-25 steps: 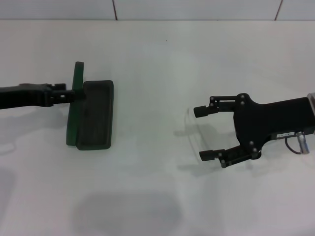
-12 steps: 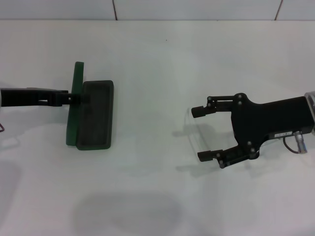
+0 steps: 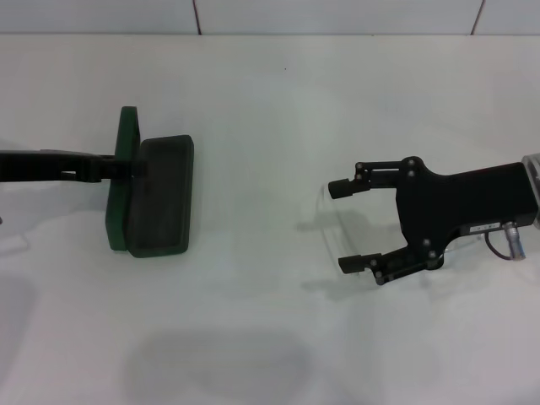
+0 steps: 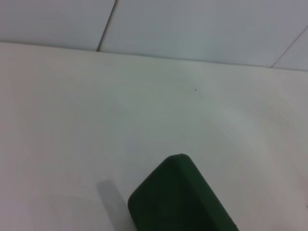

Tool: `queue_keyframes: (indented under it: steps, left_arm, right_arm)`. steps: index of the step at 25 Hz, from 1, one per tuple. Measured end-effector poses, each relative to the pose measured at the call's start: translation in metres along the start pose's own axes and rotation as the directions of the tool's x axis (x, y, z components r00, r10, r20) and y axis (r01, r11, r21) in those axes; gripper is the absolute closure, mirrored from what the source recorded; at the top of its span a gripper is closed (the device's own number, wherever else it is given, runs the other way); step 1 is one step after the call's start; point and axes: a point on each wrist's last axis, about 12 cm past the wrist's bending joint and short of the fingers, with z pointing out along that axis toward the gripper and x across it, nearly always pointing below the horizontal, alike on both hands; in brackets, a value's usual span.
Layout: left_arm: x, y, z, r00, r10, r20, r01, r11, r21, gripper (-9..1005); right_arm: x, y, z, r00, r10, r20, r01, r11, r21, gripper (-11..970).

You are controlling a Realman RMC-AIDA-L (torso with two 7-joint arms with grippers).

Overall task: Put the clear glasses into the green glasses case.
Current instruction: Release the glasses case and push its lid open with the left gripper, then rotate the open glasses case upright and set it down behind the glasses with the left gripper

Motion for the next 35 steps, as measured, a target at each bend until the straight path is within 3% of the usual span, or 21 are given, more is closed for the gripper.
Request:
queue_keyframes:
  steps: [14, 25, 32, 35]
  left_arm:
    - [-0.008, -0.003, 0.001, 0.999, 0.023, -0.038, -0.023, 1.0, 0.011, 519]
    - [-0.015, -0.007, 0.005, 0.994, 0.098, -0.056, -0.097, 0.995, 0.022, 787]
    - [-0.025, -0.014, 0.01, 0.986, 0.149, -0.076, -0.147, 0.988, 0.04, 787]
    - [-0.032, -0.018, 0.01, 0.979, 0.202, -0.034, -0.2, 0.978, 0.063, 787]
  right_arm:
    - [0.002, 0.001, 0.0, 1.0, -0.021, -0.004, 0.021, 1.0, 0.006, 102]
    - [0.007, 0.009, -0.004, 1.0, -0.014, -0.006, 0.014, 1.0, 0.004, 103]
    - [0.011, 0.013, -0.007, 1.0, -0.008, -0.01, 0.008, 1.0, 0.009, 103]
    - [0.014, 0.016, -0.008, 1.0, -0.016, -0.009, 0.016, 1.0, 0.013, 103]
